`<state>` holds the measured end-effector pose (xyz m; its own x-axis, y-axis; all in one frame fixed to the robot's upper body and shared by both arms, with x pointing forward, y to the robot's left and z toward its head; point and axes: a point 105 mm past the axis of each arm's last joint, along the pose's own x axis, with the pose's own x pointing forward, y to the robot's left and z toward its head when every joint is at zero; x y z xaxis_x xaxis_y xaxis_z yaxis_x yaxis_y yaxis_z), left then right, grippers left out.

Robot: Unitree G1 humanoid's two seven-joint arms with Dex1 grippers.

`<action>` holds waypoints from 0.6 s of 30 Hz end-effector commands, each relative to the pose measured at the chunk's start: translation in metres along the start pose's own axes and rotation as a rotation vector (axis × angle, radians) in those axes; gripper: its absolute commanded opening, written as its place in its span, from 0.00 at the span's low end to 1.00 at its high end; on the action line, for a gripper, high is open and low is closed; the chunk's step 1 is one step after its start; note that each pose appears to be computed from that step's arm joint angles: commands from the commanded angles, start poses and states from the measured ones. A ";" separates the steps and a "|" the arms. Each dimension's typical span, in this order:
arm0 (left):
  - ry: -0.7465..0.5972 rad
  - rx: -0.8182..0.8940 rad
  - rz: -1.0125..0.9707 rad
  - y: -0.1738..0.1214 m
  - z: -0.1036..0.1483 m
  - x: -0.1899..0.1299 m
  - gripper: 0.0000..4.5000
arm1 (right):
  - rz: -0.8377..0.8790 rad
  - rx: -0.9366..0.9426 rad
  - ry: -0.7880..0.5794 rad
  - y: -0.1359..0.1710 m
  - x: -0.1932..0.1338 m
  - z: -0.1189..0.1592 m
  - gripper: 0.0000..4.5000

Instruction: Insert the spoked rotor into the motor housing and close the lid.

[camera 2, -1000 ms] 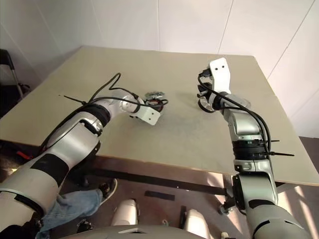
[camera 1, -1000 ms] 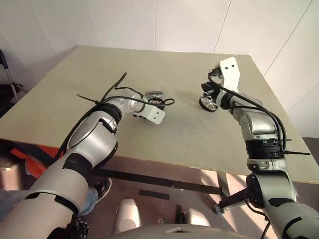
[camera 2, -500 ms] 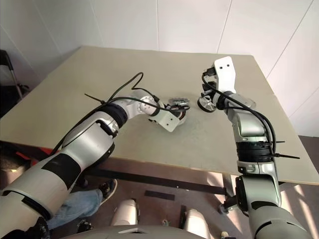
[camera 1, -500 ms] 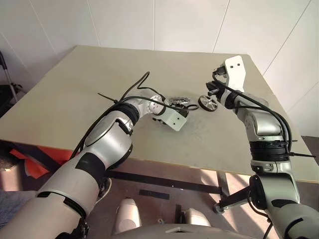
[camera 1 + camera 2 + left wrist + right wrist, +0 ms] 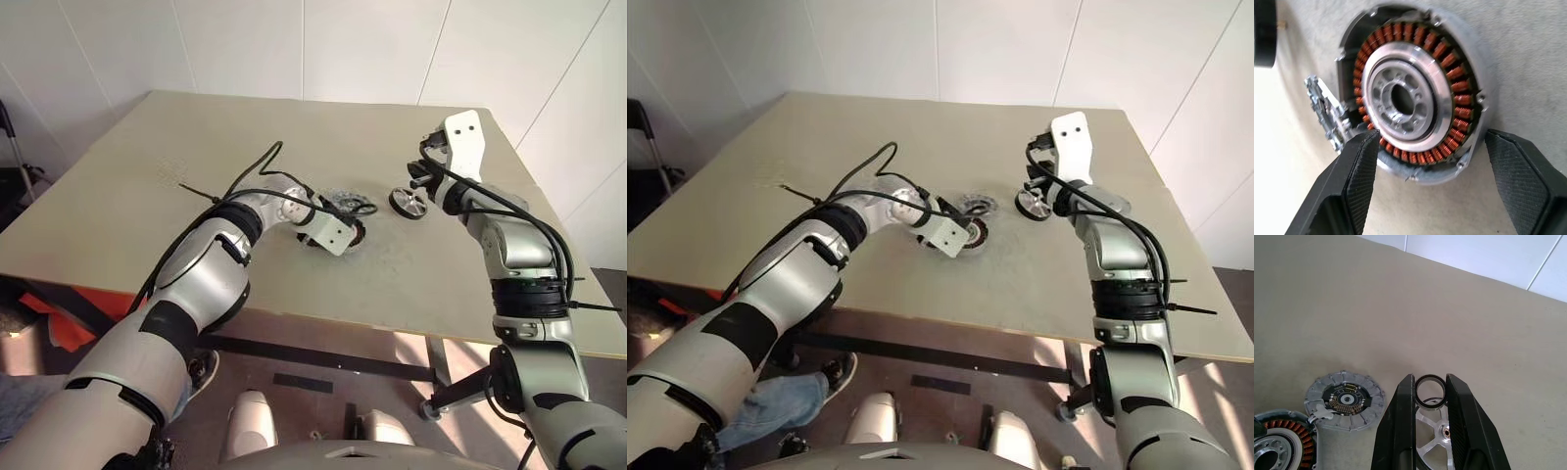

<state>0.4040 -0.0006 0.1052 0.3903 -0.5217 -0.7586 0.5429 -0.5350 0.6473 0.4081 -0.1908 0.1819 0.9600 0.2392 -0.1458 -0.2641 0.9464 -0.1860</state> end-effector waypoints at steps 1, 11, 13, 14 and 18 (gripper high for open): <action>-0.026 -0.080 0.087 0.022 -0.012 -0.027 0.80 | 0.049 -0.026 -0.066 0.008 0.003 0.017 0.13; -0.328 -0.507 0.058 -0.006 -0.029 -0.067 0.80 | 0.222 -0.103 -0.002 0.048 0.007 -0.013 0.13; -0.381 -0.567 0.068 -0.009 -0.029 -0.078 0.80 | 0.262 -0.092 0.012 0.058 0.008 -0.019 0.13; -0.389 -0.594 0.083 -0.014 -0.032 -0.084 0.80 | 0.291 -0.086 0.018 0.066 0.007 -0.021 0.13; -0.374 -0.723 0.123 -0.040 -0.045 -0.098 0.80 | 0.361 -0.085 0.037 0.090 0.006 -0.031 0.13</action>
<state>0.3795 0.0987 0.1363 0.2492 -0.7813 -0.5723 0.9136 -0.0064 0.4067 0.3891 -0.1191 0.1201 0.8021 0.5180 -0.2972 -0.5782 0.7981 -0.1696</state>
